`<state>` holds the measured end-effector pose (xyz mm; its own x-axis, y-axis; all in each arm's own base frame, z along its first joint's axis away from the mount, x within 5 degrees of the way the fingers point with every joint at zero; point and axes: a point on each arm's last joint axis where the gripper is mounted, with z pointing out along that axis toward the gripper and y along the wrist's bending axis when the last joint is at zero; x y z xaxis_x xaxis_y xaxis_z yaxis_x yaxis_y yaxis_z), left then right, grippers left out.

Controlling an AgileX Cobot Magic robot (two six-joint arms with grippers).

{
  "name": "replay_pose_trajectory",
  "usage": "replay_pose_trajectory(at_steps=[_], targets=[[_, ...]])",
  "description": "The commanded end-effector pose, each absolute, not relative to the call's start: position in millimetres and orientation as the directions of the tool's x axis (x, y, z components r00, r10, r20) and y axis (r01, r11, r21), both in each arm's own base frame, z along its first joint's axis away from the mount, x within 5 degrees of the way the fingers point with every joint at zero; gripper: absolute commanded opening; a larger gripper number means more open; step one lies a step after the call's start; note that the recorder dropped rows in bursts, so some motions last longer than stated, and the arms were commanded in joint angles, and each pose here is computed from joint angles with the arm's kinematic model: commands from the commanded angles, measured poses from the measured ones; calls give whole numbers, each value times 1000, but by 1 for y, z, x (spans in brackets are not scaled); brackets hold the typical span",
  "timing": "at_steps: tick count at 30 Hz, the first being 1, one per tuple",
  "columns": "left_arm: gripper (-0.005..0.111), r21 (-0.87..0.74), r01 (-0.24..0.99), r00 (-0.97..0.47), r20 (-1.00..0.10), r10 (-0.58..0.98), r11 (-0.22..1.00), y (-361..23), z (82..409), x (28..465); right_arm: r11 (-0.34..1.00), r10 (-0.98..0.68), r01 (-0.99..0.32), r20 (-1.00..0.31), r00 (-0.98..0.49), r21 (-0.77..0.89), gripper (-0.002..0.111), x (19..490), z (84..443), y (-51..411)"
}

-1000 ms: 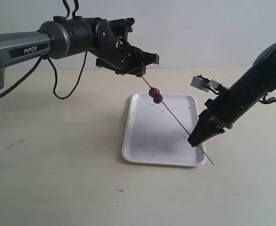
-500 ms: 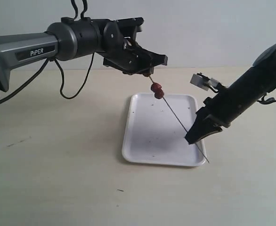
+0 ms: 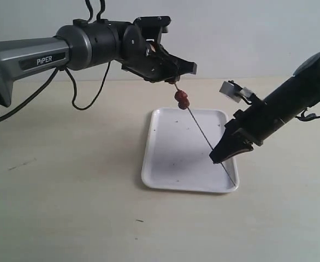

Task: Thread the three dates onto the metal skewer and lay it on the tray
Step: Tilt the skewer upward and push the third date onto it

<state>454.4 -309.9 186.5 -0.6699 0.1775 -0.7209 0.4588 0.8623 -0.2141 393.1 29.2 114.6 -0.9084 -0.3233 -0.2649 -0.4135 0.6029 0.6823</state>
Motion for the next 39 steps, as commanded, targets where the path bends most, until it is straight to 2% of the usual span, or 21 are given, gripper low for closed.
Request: replay_pose_trajectory(at_steps=[1,23,25,29,31,39], targets=[[33,-219,481,-676,-709,201,849,-321,189,444,556,-232,-410,-338,-912,723,0,400,128,35],[33,-205,511,-670,-704,237,835,-334,189,433,609,-101,-371,-396,-913,701,0,414,128,34],[36,-207,509,-671,-703,236,835,-334,189,433,611,-106,-370,-391,-914,700,0,413,128,34],[56,-206,509,-676,-696,240,836,-334,188,433,614,-121,-376,-388,-914,694,0,413,127,34],[62,-199,511,-673,-698,246,836,-333,188,433,611,-127,-378,-386,-914,695,0,412,127,34],[62,-192,487,-683,-691,235,852,-317,198,441,628,-126,-336,-335,-934,702,0,405,119,33]])
